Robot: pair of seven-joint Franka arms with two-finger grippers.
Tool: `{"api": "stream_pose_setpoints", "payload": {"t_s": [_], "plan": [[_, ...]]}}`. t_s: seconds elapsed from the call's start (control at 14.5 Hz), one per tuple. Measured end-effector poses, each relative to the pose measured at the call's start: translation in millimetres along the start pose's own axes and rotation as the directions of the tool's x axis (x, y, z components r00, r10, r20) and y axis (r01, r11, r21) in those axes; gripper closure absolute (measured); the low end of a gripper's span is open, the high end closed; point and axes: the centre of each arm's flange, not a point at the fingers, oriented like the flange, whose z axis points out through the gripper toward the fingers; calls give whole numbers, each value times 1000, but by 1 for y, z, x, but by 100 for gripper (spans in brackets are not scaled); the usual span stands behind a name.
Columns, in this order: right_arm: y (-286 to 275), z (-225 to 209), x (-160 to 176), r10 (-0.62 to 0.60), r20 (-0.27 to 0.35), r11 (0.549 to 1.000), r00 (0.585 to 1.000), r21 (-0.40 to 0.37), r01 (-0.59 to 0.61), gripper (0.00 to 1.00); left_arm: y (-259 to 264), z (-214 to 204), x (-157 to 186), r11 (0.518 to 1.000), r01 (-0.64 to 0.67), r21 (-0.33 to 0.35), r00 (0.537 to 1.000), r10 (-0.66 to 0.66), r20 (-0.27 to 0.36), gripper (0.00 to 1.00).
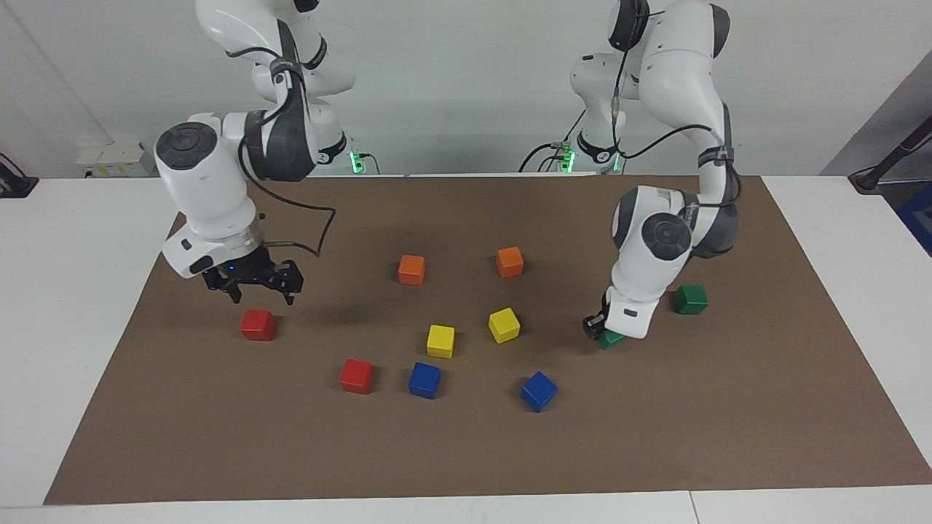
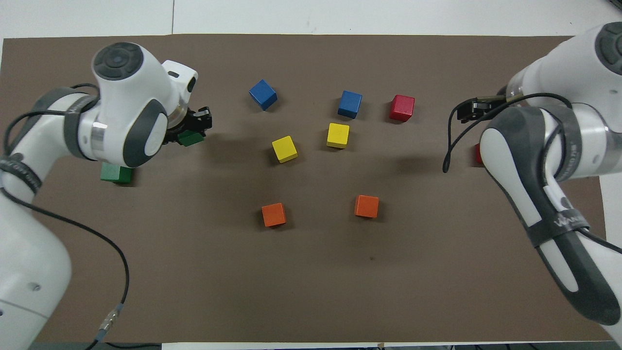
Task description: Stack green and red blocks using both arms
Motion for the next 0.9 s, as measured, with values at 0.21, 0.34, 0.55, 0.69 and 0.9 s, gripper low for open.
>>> {"api": "stream_pose_setpoints", "payload": {"t_s": [0.21,0.34,0.55,0.69,0.9], "plan": [[-47,45,22,107,37,994,994,11,-108,0,-104,-31,-22,981,-196,13,980,195,37,45],[-85,71,42,138,30,990,990,12,-139,0,-159,-22,-35,957,-290,7,955,289,72,45],[-120,93,57,132,2,991,991,14,-132,0,-196,1,-36,941,-338,-5,939,338,61,45],[-123,101,62,131,-21,991,991,21,-130,0,-205,12,-33,933,-360,-6,933,360,22,45],[-123,110,68,134,-54,991,989,32,-133,0,-203,16,-30,929,-370,-2,929,370,-20,45]]}}
